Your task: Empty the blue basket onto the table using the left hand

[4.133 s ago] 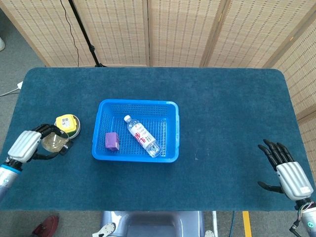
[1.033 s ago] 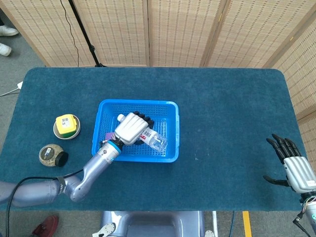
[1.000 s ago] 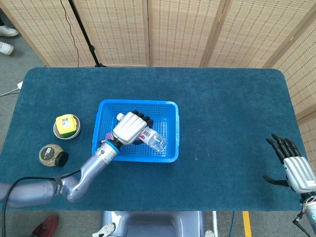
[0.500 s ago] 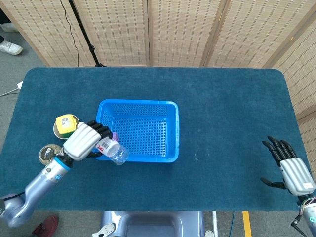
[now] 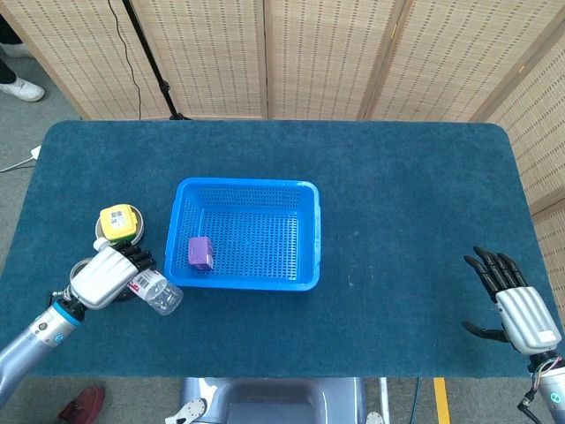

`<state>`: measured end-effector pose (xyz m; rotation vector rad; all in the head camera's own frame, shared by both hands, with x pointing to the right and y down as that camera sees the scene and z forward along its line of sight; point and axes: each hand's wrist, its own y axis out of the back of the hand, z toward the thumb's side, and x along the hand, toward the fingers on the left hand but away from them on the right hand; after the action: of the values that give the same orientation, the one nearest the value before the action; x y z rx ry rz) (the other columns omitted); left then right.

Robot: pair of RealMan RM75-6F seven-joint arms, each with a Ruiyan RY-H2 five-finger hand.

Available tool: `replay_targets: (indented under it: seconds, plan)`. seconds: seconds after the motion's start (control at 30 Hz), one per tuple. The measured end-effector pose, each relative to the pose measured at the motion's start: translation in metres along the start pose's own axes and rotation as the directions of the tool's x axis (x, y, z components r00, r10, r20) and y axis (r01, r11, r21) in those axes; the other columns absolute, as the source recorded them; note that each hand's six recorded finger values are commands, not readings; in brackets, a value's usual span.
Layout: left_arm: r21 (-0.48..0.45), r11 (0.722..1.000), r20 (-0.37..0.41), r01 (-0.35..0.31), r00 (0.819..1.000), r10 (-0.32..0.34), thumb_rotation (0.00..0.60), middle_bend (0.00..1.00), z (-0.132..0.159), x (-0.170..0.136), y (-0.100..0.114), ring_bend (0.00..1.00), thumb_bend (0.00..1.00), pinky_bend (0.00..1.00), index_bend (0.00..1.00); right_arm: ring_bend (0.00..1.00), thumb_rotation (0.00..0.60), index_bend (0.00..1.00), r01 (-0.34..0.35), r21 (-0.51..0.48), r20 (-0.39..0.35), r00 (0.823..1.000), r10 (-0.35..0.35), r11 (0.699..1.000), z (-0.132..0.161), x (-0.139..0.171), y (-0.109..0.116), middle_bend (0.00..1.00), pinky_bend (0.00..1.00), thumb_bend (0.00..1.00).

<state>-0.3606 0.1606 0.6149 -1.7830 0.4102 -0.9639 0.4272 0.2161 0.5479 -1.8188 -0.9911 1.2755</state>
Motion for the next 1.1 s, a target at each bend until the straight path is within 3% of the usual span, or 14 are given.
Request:
replay_targets:
  seconds: [0.07, 0.13, 0.17, 0.23, 0.3, 0.5, 0.9, 1.1]
  plan:
    - [0.012, 1.0, 0.012, 0.007, 1.0, -0.007, 0.6, 0.52, -0.003, -0.005, -0.008, 0.47, 0.3, 0.55, 0.66, 0.0, 0.6, 0.02, 0.0, 0.002, 0.0, 1.0, 0.0, 1.0, 0.0, 0.0, 0.0, 0.02, 0.0, 0.0]
    - [0.027, 0.999, 0.03, 0.018, 0.999, -0.019, 0.6, 0.44, -0.003, -0.009, -0.017, 0.4, 0.29, 0.53, 0.59, 0.0, 0.6, 0.02, 0.001, 0.003, -0.001, 1.0, -0.001, 1.0, 0.0, 0.0, 0.0, 0.02, 0.0, 0.0]
    - [0.036, 0.999, 0.039, 0.025, 0.999, -0.026, 0.6, 0.32, -0.003, -0.01, -0.021, 0.29, 0.27, 0.47, 0.47, 0.0, 0.6, 0.02, 0.001, 0.003, 0.0, 1.0, -0.001, 1.0, 0.0, 0.0, 0.0, 0.02, 0.0, 0.0]
    - [0.054, 0.998, 0.059, 0.038, 0.997, -0.042, 0.6, 0.08, -0.002, -0.012, -0.03, 0.07, 0.19, 0.23, 0.16, 0.0, 0.6, 0.02, 0.001, 0.004, 0.002, 1.0, -0.001, 1.0, 0.0, 0.0, 0.0, 0.02, 0.0, 0.0]
    - [0.059, 0.997, 0.071, 0.048, 0.996, -0.052, 0.6, 0.0, -0.001, -0.012, -0.036, 0.0, 0.11, 0.04, 0.01, 0.0, 0.6, 0.02, 0.002, 0.004, 0.005, 1.0, -0.002, 1.0, -0.001, 0.0, 0.0, 0.02, 0.0, 0.0]
    - [0.008, 0.998, 0.056, 0.067, 0.996, -0.067, 0.6, 0.0, 0.0, -0.008, -0.042, 0.0, 0.06, 0.0, 0.0, 0.0, 0.6, 0.02, -0.002, 0.003, 0.008, 1.0, 0.002, 1.0, -0.002, -0.001, 0.0, 0.02, 0.0, 0.0]
    - [-0.125, 0.99, 0.064, -0.061, 0.995, 0.07, 0.6, 0.0, 0.015, 0.025, 0.016, 0.0, 0.06, 0.0, 0.0, 0.0, 0.6, 0.02, -0.005, 0.001, 0.013, 1.0, 0.005, 1.0, -0.003, -0.001, -0.001, 0.02, 0.0, 0.0]
    - [-0.157, 0.988, 0.009, -0.002, 1.0, 0.004, 0.6, 0.0, 0.025, 0.06, 0.034, 0.0, 0.06, 0.0, 0.0, 0.0, 0.6, 0.02, -0.008, 0.003, 0.014, 1.0, 0.008, 1.0, -0.003, -0.002, -0.002, 0.02, 0.0, 0.0]
